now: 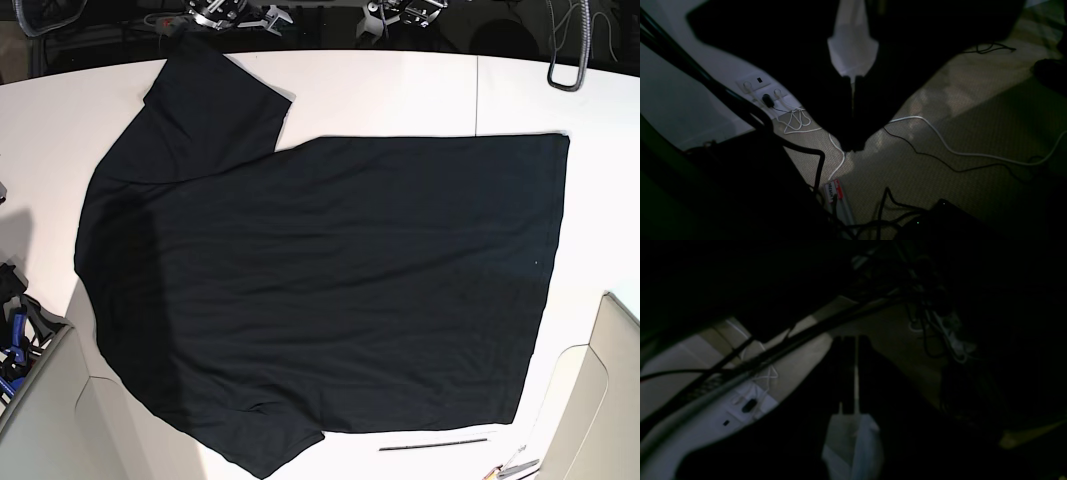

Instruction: Fold the T-shirt properly

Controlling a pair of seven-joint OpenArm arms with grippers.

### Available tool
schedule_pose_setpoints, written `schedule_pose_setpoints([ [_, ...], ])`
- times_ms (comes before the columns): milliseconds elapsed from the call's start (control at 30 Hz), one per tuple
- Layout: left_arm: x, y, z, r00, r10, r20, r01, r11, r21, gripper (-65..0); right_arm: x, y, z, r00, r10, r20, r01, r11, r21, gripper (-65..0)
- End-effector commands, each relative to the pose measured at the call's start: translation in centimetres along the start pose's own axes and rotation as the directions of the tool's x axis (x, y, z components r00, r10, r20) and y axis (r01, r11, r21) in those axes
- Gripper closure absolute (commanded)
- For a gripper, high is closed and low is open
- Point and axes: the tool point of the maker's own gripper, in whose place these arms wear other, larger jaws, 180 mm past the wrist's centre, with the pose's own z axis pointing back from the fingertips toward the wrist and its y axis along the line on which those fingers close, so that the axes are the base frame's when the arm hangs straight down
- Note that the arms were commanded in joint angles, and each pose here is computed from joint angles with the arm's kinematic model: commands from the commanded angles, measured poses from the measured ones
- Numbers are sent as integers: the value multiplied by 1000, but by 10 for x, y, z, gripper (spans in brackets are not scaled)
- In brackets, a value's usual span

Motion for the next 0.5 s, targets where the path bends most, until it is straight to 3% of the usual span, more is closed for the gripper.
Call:
schedule_pose_setpoints([
  [0,4,-4,0,1000,-4,9,4,1000,-14,-14,4,6,0,1000,7,13,-7,1000,24,-32],
  [200,2,-5,0,1000,-4,1,4,1000,-15,-17,4,16,1,1000,26,14,-27,996,82,-26],
  [267,2,-5,0,1000,-4,-2,4,1000,-15,-54,4,16,1,1000,26,15,-27,996,84,0],
  [367,2,-7,0,1000,-8,0,8,1000,-28,-161,4,16,1,1000,26,14,-28,996,83,0],
  [467,4,-22,1,999,-34,12,36,993,-112,-168,4,16,1,1000,26,15,-27,996,84,0],
])
